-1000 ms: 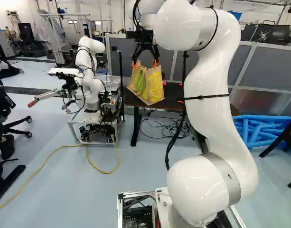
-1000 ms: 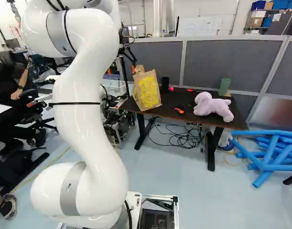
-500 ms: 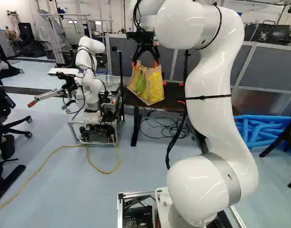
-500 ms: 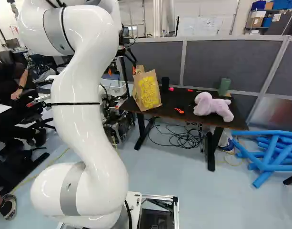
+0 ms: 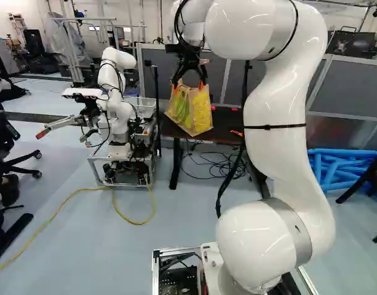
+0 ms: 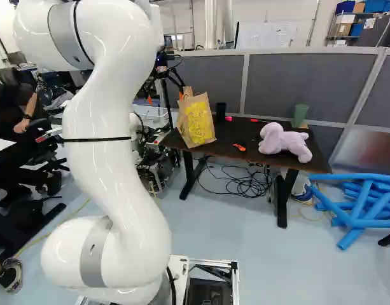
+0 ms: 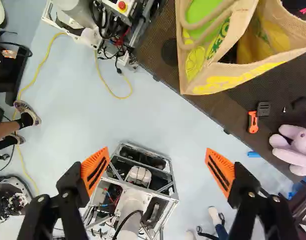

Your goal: Pick up the bag on the ground and place it on the table

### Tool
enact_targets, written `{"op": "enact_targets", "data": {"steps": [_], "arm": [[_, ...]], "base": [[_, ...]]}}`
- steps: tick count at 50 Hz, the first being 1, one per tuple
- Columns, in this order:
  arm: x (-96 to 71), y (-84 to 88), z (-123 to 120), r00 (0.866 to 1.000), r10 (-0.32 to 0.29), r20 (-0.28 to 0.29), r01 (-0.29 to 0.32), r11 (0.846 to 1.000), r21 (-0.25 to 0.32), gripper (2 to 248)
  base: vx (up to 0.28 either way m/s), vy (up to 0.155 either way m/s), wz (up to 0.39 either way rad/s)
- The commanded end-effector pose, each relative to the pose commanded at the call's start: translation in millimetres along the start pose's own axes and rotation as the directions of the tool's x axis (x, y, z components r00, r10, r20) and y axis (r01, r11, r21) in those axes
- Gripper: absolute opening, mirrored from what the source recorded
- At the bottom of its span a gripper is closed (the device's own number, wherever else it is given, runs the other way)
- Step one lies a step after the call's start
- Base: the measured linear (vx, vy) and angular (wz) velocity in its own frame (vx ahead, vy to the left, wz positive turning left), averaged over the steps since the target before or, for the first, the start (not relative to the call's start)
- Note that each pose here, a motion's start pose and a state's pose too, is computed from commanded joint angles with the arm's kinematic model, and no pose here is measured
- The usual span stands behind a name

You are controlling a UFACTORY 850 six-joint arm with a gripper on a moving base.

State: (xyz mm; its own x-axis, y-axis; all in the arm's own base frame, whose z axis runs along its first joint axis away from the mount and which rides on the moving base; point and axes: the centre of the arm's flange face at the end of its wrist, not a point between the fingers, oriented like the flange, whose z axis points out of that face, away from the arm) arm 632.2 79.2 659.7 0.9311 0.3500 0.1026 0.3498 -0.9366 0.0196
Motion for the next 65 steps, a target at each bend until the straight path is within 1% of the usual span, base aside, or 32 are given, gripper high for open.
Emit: {"op": "enact_targets", "data": {"steps": [19, 28, 36, 44, 51, 56, 65], "arm": [[-14.1, 2.8, 21, 0.996, 0.026, -0.084, -0.028, 0.999, -0.020, 247], [-23.4, 4.0, 32, 0.991, 0.040, -0.131, -0.045, 0.999, -0.030, 247], [-33.3, 4.9, 44, 0.983, 0.053, -0.177, -0.061, 0.997, -0.039, 247], [-45.0, 5.4, 56, 0.972, 0.066, -0.226, -0.079, 0.996, -0.047, 247], [-56.9, 5.6, 67, 0.959, 0.078, -0.272, -0.096, 0.994, -0.054, 247], [-66.3, 5.5, 76, 0.948, 0.086, -0.306, -0.109, 0.992, -0.058, 247], [-86.0, 4.7, 93, 0.923, 0.100, -0.371, -0.133, 0.989, -0.065, 247]], "base": [[0.000, 0.000, 0.000], [0.000, 0.000, 0.000], [0.000, 0.000, 0.000], [0.000, 0.000, 0.000], [0.000, 0.000, 0.000], [0.000, 0.000, 0.000], [0.000, 0.000, 0.000]]}}
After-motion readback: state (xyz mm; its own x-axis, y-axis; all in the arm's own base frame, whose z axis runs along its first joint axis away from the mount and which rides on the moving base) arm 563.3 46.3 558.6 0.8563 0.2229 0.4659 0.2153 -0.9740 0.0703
